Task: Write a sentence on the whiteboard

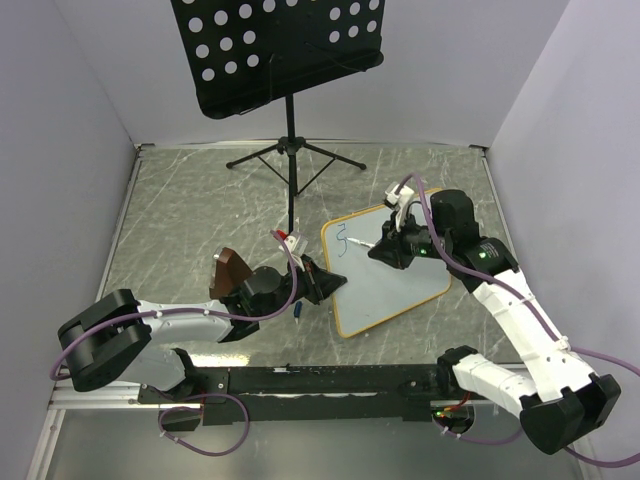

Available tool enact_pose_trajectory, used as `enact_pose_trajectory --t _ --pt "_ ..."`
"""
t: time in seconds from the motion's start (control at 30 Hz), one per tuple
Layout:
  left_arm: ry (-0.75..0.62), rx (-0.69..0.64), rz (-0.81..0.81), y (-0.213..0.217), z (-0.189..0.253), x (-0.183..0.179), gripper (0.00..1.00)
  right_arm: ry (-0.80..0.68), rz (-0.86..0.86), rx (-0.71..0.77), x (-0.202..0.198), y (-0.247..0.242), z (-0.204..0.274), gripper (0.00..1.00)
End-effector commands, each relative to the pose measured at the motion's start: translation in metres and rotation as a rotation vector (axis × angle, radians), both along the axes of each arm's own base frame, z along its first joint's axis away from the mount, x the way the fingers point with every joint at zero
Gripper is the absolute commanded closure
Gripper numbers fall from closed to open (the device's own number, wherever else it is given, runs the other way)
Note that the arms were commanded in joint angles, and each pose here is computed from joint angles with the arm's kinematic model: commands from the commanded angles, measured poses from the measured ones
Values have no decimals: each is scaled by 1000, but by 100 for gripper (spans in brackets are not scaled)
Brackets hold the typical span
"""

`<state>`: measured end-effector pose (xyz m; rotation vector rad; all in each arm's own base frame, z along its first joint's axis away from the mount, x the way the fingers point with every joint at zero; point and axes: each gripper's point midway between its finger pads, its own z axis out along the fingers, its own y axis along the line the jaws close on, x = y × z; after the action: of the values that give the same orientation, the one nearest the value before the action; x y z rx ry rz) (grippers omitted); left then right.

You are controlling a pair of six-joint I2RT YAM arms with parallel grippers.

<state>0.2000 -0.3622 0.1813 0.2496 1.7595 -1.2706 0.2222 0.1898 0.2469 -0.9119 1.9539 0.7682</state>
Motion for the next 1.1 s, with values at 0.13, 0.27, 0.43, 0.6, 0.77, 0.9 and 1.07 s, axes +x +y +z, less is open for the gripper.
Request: enact_pose_trajectory --t 0.13,0.27,0.43,0.6,0.77,0.9,1.07 --pt "-102 -114 13 1 42 4 99 -10 -63 -13 15 -5 -1 100" --pt "-102 -116 16 2 43 5 99 0 -79 -29 18 -7 -5 100" --pt "-101 -117 15 2 43 4 99 -9 -123 -46 22 -13 -6 100" --pt "-100 -114 13 1 41 4 99 -21 -207 -67 32 -27 -6 100" --pt "-101 -115 7 0 42 4 99 -35 -199 -49 32 -26 -1 100" --pt "-101 -115 7 0 41 4 99 -59 -130 -11 24 -18 8 100" --pt "-101 -115 4 -2 42 4 99 -68 -127 13 30 -13 18 100"
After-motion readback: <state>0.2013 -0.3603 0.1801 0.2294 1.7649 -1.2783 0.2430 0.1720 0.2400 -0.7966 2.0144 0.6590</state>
